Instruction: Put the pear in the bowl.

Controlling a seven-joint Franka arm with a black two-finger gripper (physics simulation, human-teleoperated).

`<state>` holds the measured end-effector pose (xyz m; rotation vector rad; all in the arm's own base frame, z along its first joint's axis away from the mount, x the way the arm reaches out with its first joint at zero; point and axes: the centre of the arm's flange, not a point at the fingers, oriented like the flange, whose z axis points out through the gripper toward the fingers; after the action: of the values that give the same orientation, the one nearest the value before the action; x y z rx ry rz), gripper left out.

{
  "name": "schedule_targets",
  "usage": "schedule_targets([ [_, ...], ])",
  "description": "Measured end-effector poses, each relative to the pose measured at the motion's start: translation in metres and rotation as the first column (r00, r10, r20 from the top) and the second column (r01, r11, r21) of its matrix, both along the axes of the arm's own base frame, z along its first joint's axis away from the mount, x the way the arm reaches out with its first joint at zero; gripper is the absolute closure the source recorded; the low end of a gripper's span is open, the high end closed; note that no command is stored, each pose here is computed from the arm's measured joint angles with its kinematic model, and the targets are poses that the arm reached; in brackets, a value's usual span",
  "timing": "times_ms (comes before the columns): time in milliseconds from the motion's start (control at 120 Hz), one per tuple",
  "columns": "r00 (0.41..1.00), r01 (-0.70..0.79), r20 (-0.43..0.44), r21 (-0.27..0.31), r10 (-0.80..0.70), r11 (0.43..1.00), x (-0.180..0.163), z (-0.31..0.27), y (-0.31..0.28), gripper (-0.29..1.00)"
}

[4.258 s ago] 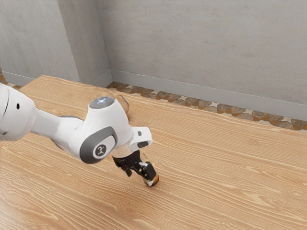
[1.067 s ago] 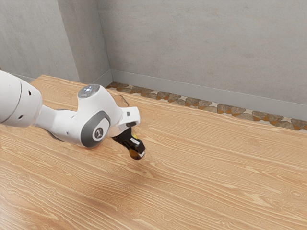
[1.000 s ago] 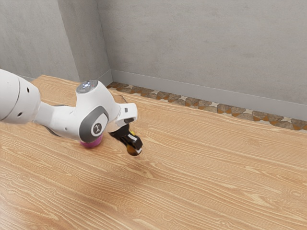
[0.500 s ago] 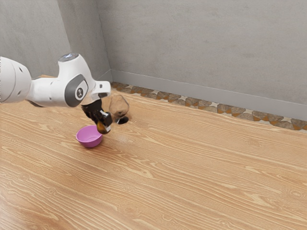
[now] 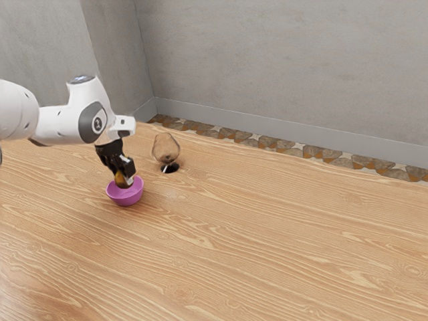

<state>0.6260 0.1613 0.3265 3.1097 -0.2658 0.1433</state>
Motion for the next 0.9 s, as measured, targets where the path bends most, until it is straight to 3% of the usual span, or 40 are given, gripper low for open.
schedule_targets([
  [400, 0.999, 0.051, -0.014, 0.001, -0.051, 0.999, 0.008, -0.012, 0.006, 0.37],
  [642, 0.997, 0.072, -0.011, 0.0, -0.072, 0.997, 0.01, -0.011, 0.006, 0.12],
  [900, 0.996, 0.074, -0.047, -0.037, -0.076, 0.997, -0.018, 0.091, -0.008, 0.04],
])
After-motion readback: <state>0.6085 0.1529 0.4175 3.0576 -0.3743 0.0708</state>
